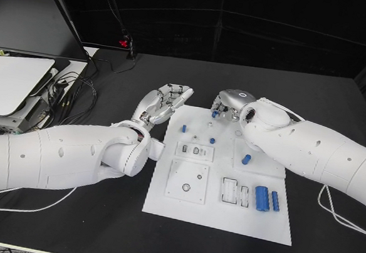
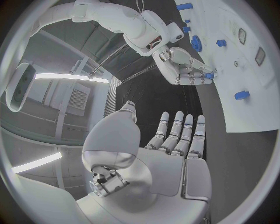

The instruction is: Assemble the parts on the task board

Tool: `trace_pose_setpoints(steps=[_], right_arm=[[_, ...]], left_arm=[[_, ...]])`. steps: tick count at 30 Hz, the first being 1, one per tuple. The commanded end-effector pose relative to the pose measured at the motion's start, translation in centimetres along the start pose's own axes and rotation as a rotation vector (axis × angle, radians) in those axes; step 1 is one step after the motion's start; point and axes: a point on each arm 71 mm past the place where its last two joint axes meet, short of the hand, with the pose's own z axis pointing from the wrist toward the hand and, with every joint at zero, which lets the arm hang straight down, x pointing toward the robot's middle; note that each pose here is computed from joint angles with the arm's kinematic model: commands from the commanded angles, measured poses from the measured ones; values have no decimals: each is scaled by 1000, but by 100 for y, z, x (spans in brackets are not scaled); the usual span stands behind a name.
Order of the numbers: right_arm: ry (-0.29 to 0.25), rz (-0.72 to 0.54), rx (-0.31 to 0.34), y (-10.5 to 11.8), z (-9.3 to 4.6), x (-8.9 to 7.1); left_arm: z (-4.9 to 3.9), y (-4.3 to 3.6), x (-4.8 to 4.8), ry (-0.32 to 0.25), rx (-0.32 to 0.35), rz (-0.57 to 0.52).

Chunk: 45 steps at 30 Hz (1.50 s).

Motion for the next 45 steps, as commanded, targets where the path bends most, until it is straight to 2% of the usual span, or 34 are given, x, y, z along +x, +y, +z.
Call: trace_pose_setpoints(steps=[1, 10, 15, 20, 27, 31, 34, 37, 40, 41, 45], right_arm=[[25, -9, 15, -2, 11, 7], [50, -13, 39, -21, 12, 36], [31, -7, 27, -17, 10, 27], [-42, 23, -7, -13, -6, -21], [-224, 165, -55, -103, -110, -149], [-299, 360, -30, -245, -259, -215], [-309, 514, 7, -381, -414, -248], [-297, 658, 34, -537, -609, -305], [-287, 729, 31, -656, -783, -366], [-293, 749, 28, -715, -874, -404], [-321, 770, 28, -878, -1098, -485]], left_arm=[[-21, -199, 4, 7, 272, 0], [-20, -200, 13, 9, 271, -2], [-20, -199, 12, 8, 270, -1], [-17, -197, 11, 8, 269, 0], [-13, -194, 10, 7, 267, 1], [-12, -191, 4, 6, 266, 2], [-12, -190, 0, 5, 266, 3], [-13, -188, -7, 3, 266, 5], [-12, -186, -16, 1, 266, 7], [-12, -185, -20, -1, 265, 8], [-7, -181, -24, -2, 265, 11]])
